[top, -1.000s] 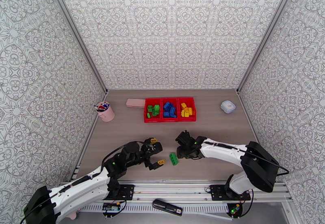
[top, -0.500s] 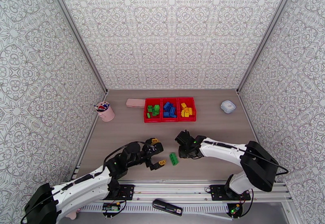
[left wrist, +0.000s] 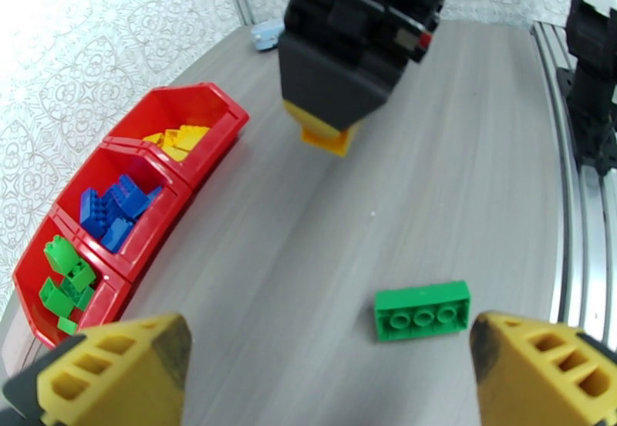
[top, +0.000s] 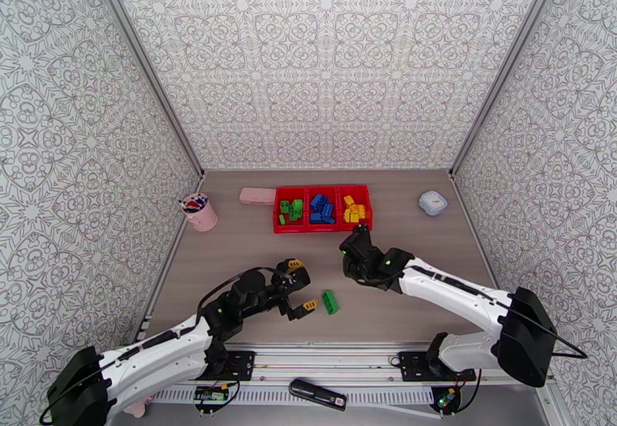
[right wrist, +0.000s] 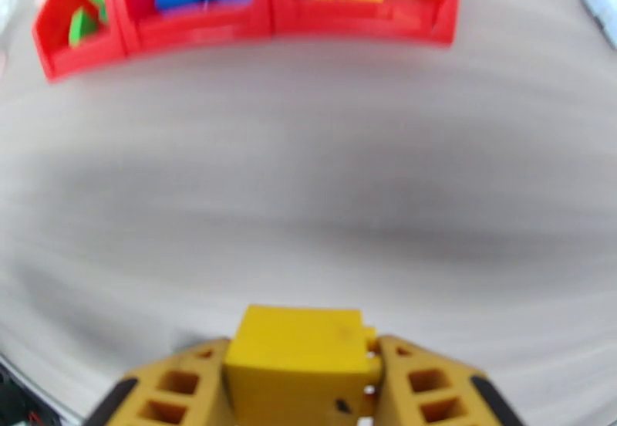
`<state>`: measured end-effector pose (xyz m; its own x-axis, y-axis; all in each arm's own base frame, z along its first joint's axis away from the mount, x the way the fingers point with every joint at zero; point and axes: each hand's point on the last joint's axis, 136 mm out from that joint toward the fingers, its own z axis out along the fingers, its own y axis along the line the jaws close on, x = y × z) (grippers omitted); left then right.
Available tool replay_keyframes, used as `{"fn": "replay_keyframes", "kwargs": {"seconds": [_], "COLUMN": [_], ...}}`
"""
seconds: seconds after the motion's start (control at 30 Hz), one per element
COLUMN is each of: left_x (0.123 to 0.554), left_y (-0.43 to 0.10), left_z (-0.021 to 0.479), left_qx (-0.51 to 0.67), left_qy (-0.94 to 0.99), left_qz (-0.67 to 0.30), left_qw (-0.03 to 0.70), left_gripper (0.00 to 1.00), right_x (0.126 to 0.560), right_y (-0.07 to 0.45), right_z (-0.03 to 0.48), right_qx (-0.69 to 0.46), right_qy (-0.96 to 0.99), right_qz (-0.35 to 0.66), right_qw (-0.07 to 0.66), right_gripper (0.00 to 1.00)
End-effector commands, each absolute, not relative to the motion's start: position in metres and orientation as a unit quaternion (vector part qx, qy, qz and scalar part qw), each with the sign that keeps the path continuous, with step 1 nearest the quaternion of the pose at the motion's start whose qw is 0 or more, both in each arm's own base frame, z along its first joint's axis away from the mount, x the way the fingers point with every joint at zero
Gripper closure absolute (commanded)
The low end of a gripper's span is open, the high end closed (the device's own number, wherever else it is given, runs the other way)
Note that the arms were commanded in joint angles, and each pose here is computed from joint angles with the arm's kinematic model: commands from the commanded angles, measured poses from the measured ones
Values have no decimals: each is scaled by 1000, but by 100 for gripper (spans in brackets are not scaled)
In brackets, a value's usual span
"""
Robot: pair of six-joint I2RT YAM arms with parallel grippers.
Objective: Sort the legos into containers by color
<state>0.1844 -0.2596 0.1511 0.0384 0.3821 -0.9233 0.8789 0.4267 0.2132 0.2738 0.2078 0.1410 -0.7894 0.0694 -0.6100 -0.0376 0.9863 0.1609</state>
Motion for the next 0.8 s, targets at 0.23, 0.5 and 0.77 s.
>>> {"fn": "replay_keyframes", "kwargs": {"seconds": [0.23, 0.5, 0.77], "left_x": [221, 233, 231], "left_y": [-284, -294, -289], "left_z": [177, 173, 169], "left_qx": [421, 391, 376], "left_qy": [660, 688, 718], "left_qz": [-236, -218, -198], "left_qw": [575, 571, 552], "left_gripper": [0, 0, 0], "right_x": [384, 464, 525], "right_y": [184, 192, 212], "right_z": [189, 166, 139], "right_qx": [43, 26, 24], "right_qy": [899, 908, 911], "right_qz": [102, 103, 93], "right_qw": [423, 405, 401], "right_gripper": [79, 80, 79]}}
